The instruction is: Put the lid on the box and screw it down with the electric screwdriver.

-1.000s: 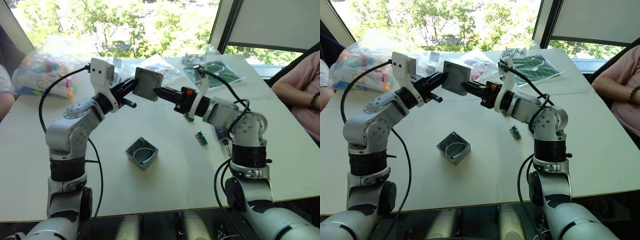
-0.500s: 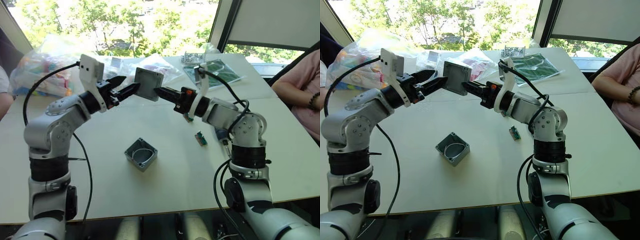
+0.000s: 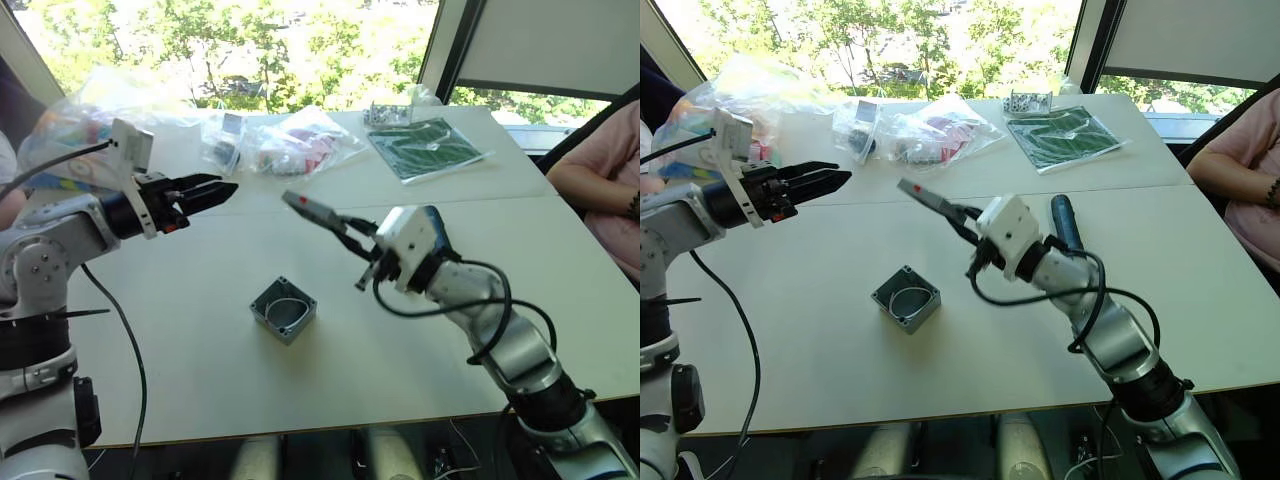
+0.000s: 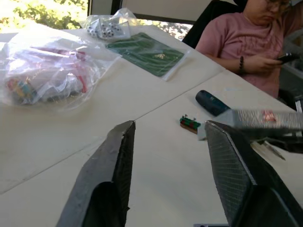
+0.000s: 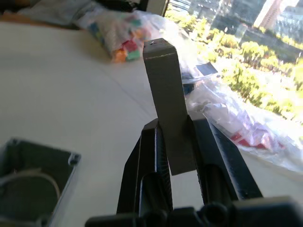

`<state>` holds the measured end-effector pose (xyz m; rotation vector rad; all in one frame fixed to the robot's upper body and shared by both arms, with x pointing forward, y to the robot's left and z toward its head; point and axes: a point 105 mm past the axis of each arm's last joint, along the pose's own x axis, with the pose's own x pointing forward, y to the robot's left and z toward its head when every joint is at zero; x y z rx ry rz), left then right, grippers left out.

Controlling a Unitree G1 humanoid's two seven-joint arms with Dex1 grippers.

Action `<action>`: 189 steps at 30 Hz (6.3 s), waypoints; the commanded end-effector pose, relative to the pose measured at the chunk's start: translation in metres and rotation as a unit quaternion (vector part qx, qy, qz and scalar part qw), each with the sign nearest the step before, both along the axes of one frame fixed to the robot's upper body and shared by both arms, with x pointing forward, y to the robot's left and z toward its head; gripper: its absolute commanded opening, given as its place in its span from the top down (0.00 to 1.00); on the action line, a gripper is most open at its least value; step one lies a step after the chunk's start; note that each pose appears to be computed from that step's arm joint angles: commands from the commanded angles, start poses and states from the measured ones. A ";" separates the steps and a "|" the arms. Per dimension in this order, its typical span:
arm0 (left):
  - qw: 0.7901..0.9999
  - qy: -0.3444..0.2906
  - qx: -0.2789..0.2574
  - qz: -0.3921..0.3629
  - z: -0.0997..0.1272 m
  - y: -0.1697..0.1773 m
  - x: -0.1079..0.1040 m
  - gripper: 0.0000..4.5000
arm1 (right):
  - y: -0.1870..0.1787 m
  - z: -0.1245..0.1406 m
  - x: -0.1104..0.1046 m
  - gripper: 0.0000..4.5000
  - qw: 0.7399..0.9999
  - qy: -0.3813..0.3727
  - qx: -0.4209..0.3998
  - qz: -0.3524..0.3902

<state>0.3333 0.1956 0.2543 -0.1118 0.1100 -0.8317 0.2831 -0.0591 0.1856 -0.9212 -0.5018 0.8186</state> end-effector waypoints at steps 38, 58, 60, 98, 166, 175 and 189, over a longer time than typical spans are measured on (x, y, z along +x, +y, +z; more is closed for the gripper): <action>0.946 0.058 0.201 -0.249 -0.078 -0.065 -0.031 0.99 | 0.044 -0.067 -0.028 0.96 0.959 -0.210 -0.188 0.021; 0.919 0.073 0.289 -0.256 -0.116 -0.061 -0.038 0.99 | 0.045 -0.083 -0.026 0.96 0.963 -0.180 -0.197 0.021; 0.918 0.073 0.291 -0.258 -0.120 -0.061 -0.038 1.00 | 0.045 -0.084 -0.026 0.85 0.963 -0.180 -0.198 0.020; 0.997 0.011 0.070 -0.020 -0.058 -0.006 -0.038 1.00 | -0.023 -0.030 -0.038 0.75 0.907 0.386 0.171 0.005; 0.989 -0.006 0.113 -0.099 -0.061 -0.048 -0.056 1.00 | -0.103 -0.035 0.020 0.88 0.864 0.397 0.239 -0.197; 0.964 -0.017 0.170 -0.204 -0.072 -0.082 -0.081 1.00 | -0.103 -0.057 0.021 0.21 0.863 0.396 0.219 -0.223; 0.955 -0.027 0.193 -0.225 -0.075 -0.086 -0.077 1.00 | -0.098 -0.064 0.029 0.28 0.853 0.391 0.246 -0.242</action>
